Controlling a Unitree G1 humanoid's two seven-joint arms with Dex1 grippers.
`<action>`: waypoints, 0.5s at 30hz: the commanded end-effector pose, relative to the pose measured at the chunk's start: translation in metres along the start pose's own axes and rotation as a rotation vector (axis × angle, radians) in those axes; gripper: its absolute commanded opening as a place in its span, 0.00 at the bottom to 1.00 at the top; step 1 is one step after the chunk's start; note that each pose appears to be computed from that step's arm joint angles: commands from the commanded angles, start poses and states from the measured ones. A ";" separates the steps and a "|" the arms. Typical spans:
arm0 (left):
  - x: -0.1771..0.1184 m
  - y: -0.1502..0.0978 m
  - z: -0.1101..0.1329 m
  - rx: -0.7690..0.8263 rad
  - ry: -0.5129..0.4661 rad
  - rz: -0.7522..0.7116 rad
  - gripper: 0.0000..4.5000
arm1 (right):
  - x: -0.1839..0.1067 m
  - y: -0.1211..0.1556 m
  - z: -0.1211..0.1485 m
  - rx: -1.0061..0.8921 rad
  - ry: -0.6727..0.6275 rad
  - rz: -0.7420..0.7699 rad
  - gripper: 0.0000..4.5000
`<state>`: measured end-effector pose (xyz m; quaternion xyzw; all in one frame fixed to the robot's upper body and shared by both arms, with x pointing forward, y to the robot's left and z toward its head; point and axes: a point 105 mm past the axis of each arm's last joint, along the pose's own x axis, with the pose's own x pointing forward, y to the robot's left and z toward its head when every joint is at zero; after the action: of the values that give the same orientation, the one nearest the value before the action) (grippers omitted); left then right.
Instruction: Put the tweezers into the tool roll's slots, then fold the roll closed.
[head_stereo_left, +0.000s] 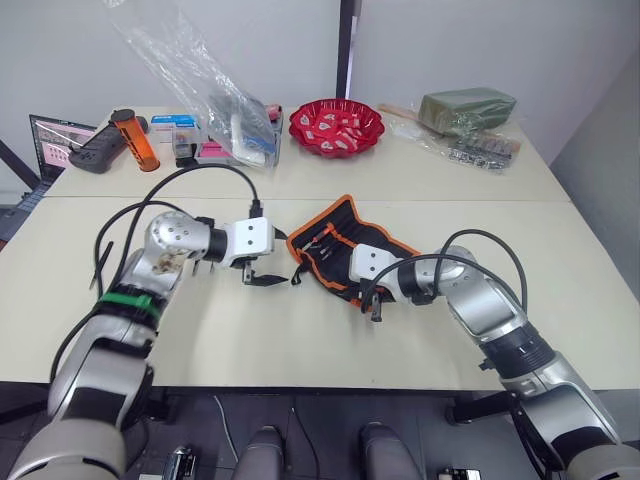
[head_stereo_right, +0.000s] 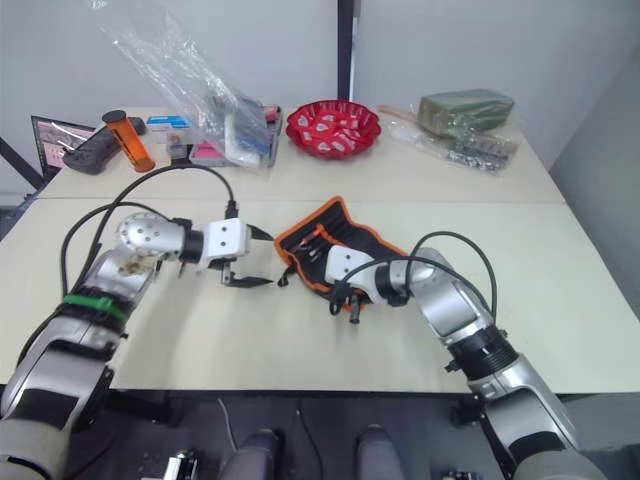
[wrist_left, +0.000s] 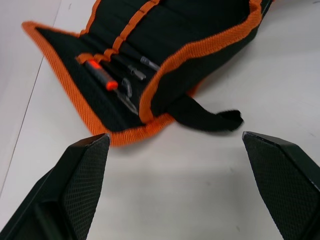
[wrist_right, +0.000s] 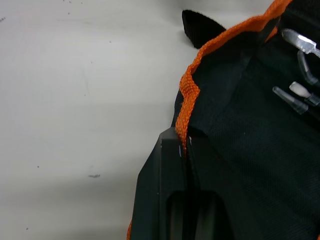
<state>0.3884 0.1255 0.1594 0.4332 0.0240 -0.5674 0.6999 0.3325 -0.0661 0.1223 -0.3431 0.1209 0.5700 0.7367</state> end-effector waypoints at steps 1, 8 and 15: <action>0.000 0.014 0.011 0.077 -0.011 -0.014 1.00 | -0.008 -0.003 0.007 -0.005 -0.020 -0.038 0.01; 0.022 0.014 0.023 0.136 -0.037 -0.070 0.88 | -0.011 -0.005 0.009 0.058 -0.050 -0.082 0.00; 0.031 0.008 0.023 0.200 -0.012 -0.115 0.38 | -0.014 -0.008 0.006 0.069 -0.031 -0.116 0.00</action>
<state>0.3926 0.0902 0.1480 0.4825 0.0111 -0.6156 0.6230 0.3335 -0.0714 0.1258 -0.3133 0.1292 0.5376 0.7721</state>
